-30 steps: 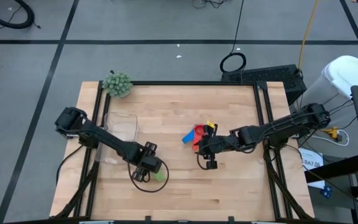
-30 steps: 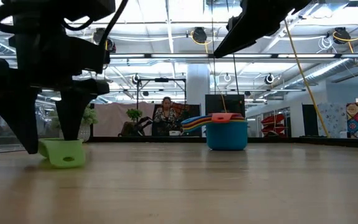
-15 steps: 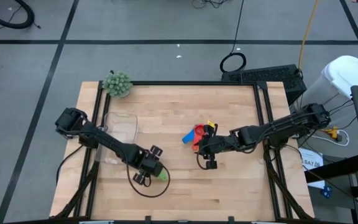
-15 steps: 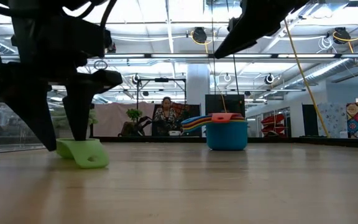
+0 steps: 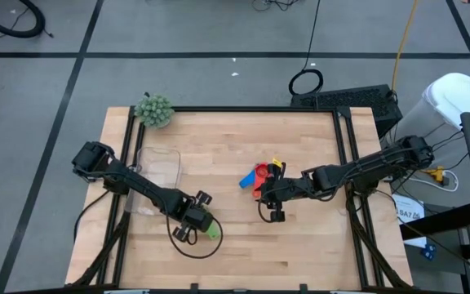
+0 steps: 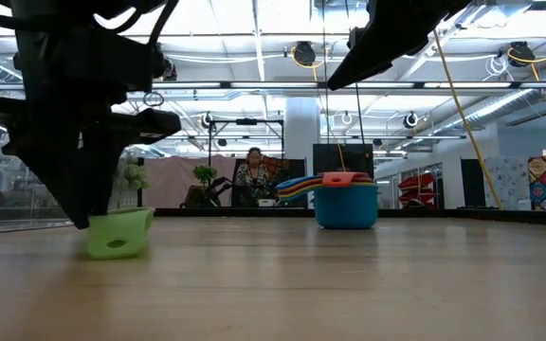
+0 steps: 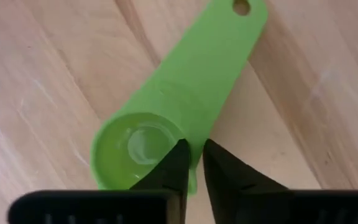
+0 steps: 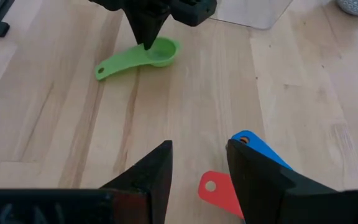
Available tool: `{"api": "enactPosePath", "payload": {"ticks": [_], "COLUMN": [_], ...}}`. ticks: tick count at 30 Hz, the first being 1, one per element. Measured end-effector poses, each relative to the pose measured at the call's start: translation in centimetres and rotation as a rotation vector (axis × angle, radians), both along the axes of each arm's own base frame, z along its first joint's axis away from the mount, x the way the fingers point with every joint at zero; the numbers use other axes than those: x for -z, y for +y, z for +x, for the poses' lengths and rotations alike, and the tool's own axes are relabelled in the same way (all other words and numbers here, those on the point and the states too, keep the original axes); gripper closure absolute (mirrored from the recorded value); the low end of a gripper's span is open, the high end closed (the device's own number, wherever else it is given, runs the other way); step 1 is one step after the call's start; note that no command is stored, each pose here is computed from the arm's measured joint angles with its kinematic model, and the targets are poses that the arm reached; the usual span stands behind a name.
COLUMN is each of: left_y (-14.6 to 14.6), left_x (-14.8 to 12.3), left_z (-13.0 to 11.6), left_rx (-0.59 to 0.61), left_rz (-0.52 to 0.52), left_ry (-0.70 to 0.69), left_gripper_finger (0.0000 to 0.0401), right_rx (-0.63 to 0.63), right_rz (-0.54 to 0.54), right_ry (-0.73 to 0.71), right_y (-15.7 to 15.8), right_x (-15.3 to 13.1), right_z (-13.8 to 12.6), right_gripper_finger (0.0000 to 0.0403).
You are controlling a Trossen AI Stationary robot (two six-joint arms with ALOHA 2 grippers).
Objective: Nest measuring cups in basket
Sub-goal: Stack the green measuring cup on top of the red measuring cup
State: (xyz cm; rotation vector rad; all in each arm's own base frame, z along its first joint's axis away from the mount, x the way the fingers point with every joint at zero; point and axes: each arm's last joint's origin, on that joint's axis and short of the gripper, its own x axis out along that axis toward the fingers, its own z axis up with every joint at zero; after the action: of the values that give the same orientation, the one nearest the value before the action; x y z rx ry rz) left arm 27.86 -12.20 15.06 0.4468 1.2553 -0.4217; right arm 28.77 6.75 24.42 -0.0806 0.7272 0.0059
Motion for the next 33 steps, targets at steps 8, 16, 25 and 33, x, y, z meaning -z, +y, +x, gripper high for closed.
{"api": "enactPosePath", "payload": {"ticks": [8,16,25,33], "left_y": [-1.3,-2.5,-1.7,-0.1], "left_x": [-0.4,-4.4,-9.5,-13.1], "left_z": [0.1,2.7,4.3,4.2], "left_rx": [0.077,0.124,0.094,0.053], "left_rz": [0.008,0.073,0.13,0.052], "left_ry": [-0.059,-0.245,-0.455,-0.629], "left_gripper_finger": [0.0394,0.0397,0.0397,0.0398], "right_rx": [-0.001,-0.105,-0.255,-0.299], "right_rz": [0.001,0.039,-0.1,-0.357], "right_ry": [-0.008,0.004,-0.114,-0.256], "right_y": [0.0,0.4,2.8,4.8], "right_x": [-0.1,-0.1,-0.9,-2.0], "right_z": [0.1,0.0,0.0,-0.1], "right_gripper_finger": [0.0257,0.0257,0.0257,0.0257]}}
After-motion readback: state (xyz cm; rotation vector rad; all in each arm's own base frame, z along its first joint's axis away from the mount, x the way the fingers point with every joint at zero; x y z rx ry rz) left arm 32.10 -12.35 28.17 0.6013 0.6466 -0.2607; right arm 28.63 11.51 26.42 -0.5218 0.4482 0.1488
